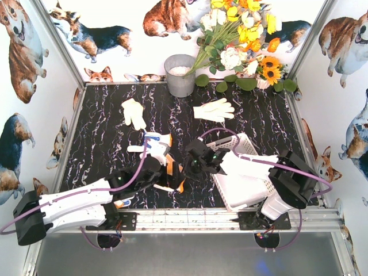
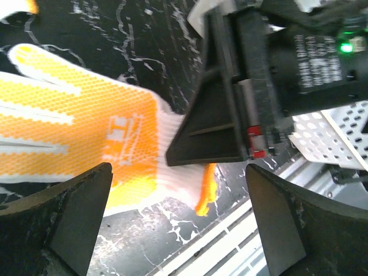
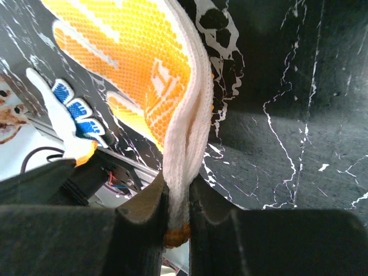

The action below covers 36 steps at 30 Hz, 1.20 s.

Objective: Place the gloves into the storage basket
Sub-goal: Pick up the glove from the center of the board.

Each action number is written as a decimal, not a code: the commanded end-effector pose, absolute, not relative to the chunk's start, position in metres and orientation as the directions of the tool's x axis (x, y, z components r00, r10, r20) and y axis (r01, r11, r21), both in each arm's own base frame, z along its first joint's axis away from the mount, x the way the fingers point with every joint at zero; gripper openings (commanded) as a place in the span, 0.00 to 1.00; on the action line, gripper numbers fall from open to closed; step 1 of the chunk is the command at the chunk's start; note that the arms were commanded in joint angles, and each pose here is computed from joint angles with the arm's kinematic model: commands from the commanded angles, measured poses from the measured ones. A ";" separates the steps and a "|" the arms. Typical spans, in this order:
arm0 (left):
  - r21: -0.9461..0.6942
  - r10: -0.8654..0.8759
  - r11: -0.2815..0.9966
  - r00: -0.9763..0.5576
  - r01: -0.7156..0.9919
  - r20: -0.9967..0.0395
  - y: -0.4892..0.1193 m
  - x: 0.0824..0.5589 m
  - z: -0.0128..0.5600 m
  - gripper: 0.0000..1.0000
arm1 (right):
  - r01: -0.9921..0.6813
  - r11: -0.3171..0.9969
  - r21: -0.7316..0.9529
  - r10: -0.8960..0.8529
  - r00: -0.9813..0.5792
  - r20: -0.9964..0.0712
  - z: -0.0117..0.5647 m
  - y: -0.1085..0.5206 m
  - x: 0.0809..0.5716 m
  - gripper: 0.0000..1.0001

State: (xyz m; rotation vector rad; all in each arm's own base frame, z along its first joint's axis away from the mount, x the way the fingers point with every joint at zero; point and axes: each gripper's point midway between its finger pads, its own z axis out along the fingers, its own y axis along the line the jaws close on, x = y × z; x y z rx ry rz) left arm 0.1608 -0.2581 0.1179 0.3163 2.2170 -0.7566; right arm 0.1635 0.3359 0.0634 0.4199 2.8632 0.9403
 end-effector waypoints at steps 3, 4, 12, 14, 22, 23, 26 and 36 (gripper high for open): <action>-0.432 -0.098 0.841 -0.696 0.324 -0.712 -0.236 0.184 0.124 0.95 | 0.165 0.732 0.661 0.278 -0.958 -0.068 0.109 0.337 0.186 0.00; -0.443 -0.116 0.842 -0.698 0.308 -0.706 -0.234 0.188 0.125 0.95 | 0.164 0.732 0.661 0.278 -0.958 -0.069 0.112 0.335 0.188 0.00; -0.507 -0.225 0.832 -0.696 0.227 -0.681 -0.233 0.222 0.128 0.96 | 0.191 0.684 0.704 0.345 -0.935 -0.081 0.141 0.323 0.215 0.00; -0.515 -0.248 0.832 -0.692 0.206 -0.678 -0.234 0.233 0.129 0.96 | 0.196 0.682 0.704 0.355 -0.931 -0.085 0.144 0.320 0.221 0.00; -0.517 -0.249 0.819 -0.656 0.250 -0.712 -0.252 0.263 0.143 0.97 | 0.261 0.629 0.732 0.454 -0.888 -0.073 0.163 0.300 0.256 0.00; -0.500 -0.234 0.827 -0.653 0.255 -0.720 -0.252 0.265 0.143 0.97 | 0.264 0.626 0.734 0.468 -0.880 -0.082 0.166 0.296 0.263 0.00; -0.455 -0.189 0.847 -0.643 0.277 -0.742 -0.252 0.271 0.145 0.97 | 0.293 0.607 0.739 0.515 -0.853 -0.085 0.175 0.284 0.283 0.00; -0.457 -0.178 0.835 -0.635 0.307 -0.751 -0.260 0.275 0.150 0.98 | 0.349 0.549 0.760 0.634 -0.766 -0.106 0.196 0.242 0.320 0.00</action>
